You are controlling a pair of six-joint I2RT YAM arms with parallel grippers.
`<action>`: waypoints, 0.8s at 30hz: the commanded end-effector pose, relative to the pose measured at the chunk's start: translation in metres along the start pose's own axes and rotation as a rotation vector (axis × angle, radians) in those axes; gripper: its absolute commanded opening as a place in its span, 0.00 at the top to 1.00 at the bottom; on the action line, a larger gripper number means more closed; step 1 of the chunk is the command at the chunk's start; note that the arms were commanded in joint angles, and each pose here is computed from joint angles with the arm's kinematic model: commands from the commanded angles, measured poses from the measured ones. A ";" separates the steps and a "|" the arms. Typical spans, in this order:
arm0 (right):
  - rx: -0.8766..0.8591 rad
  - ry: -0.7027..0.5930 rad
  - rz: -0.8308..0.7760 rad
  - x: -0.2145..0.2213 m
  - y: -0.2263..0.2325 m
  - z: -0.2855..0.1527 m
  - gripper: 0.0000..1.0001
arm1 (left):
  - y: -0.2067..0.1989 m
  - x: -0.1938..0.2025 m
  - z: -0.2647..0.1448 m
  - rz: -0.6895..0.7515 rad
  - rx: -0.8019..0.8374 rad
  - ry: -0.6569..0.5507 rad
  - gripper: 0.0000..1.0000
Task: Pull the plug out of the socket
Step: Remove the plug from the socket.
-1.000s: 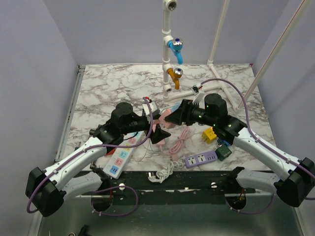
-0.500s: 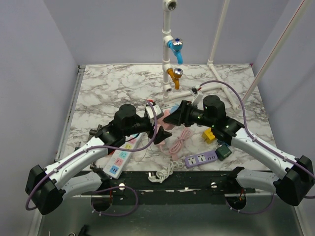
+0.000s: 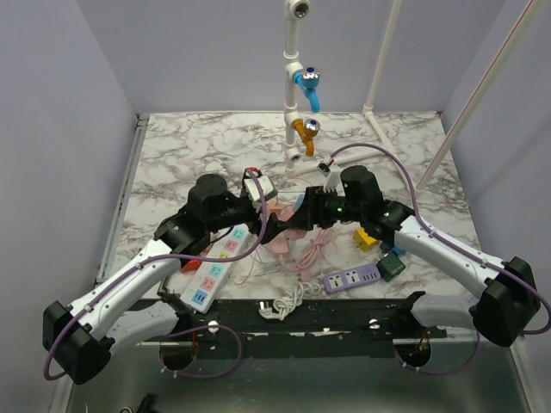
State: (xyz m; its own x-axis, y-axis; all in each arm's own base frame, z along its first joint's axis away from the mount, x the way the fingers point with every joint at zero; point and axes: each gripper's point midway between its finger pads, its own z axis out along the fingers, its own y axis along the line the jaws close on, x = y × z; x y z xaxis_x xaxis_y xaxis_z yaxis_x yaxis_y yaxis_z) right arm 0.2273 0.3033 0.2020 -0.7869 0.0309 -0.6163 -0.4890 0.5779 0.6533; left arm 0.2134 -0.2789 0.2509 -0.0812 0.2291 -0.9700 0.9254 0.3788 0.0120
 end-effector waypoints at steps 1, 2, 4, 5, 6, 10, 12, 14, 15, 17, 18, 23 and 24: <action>-0.043 0.081 -0.122 0.022 -0.001 -0.009 0.99 | 0.006 -0.024 -0.023 0.029 0.000 -0.046 0.02; -0.056 0.078 -0.142 0.022 0.001 -0.011 0.99 | 0.006 -0.026 -0.025 0.022 0.007 -0.054 0.02; -0.058 0.084 -0.179 0.021 0.002 -0.013 0.99 | -0.001 -0.029 -0.026 0.020 0.055 -0.063 0.01; -0.034 0.094 -0.189 0.020 -0.001 -0.014 0.99 | -0.004 -0.030 -0.027 0.026 0.072 -0.068 0.01; 0.024 0.113 -0.187 0.019 -0.010 -0.013 0.99 | -0.005 -0.032 -0.028 0.031 0.074 -0.070 0.01; 0.328 0.294 -0.138 0.039 -0.069 -0.010 0.99 | 0.000 -0.032 -0.033 0.055 0.049 -0.054 0.01; 0.470 0.393 -0.106 0.055 -0.096 -0.014 0.99 | 0.001 -0.033 -0.035 0.064 0.042 -0.057 0.01; 0.572 0.460 -0.105 0.068 -0.114 -0.019 0.99 | 0.001 -0.034 -0.037 0.071 0.041 -0.064 0.02; 0.618 0.479 -0.112 0.071 -0.121 -0.021 0.99 | 0.000 -0.034 -0.038 0.071 0.043 -0.067 0.01; 0.658 0.495 -0.122 0.070 -0.128 -0.020 0.99 | -0.001 -0.033 -0.039 0.070 0.047 -0.066 0.01; 0.684 0.491 -0.133 0.066 -0.132 -0.017 0.99 | -0.002 -0.034 -0.040 0.071 0.048 -0.069 0.02; 0.694 0.472 -0.192 0.045 -0.138 0.015 0.99 | -0.004 -0.032 -0.042 0.079 0.051 -0.067 0.02; 0.720 0.498 -0.216 0.046 -0.143 0.022 0.99 | -0.004 -0.032 -0.043 0.079 0.051 -0.067 0.01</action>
State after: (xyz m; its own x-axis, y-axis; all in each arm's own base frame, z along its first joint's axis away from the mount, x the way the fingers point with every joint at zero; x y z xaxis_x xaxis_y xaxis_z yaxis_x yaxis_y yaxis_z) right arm 0.2439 0.2505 0.0910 -0.8889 -0.3118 -0.3354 -0.3898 0.8997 0.1966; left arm 0.2040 -0.2506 0.2821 -0.0167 0.2090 -0.9778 0.9367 0.3452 0.0578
